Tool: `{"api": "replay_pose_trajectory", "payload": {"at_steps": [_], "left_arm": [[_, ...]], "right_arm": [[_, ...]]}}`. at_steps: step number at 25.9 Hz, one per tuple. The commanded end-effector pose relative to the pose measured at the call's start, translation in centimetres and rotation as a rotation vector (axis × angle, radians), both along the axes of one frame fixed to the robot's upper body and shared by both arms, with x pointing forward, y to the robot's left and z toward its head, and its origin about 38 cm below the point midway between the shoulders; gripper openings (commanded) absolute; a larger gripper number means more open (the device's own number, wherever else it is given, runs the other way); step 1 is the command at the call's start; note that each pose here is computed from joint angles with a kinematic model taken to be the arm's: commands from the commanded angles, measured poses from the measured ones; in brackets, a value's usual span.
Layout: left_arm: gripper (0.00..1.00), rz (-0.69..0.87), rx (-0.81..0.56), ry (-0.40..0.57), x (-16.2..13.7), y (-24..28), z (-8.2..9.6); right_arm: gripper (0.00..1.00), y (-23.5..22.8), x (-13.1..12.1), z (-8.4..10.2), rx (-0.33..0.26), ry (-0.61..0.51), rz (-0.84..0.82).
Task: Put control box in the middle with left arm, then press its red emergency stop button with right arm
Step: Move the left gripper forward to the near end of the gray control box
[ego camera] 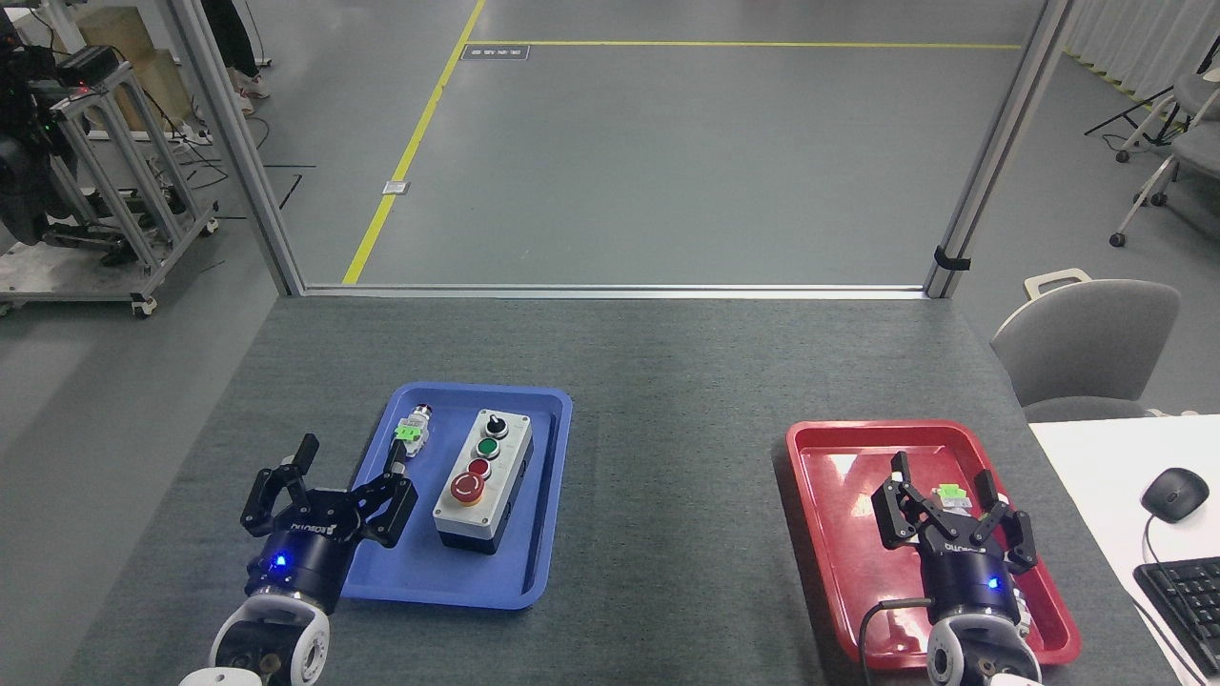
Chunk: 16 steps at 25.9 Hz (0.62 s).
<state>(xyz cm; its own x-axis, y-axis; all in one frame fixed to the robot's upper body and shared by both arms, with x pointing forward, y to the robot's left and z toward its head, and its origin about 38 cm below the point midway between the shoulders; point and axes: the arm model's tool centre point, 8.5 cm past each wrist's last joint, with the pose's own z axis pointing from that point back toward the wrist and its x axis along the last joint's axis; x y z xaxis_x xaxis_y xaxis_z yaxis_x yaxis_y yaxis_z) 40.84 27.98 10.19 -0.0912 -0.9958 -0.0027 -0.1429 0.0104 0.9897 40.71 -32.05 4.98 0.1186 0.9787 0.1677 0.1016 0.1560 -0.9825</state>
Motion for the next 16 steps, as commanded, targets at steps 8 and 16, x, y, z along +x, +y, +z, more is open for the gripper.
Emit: {"api": "replay_pose_trajectory", "payload": {"at_steps": [8, 16], "left_arm": [[0.99, -0.024, -0.043, -0.111, -0.4, -0.5, 2.3], [0.99, -0.3, -0.051, 0.055, -3.4, -5.7, -4.2]], "right_arm": [[1.0, 0.1, 0.0, 0.0, 0.001, 0.001, 0.002], [1.0, 0.2, 0.0, 0.0, 0.003, 0.001, 0.004]]}}
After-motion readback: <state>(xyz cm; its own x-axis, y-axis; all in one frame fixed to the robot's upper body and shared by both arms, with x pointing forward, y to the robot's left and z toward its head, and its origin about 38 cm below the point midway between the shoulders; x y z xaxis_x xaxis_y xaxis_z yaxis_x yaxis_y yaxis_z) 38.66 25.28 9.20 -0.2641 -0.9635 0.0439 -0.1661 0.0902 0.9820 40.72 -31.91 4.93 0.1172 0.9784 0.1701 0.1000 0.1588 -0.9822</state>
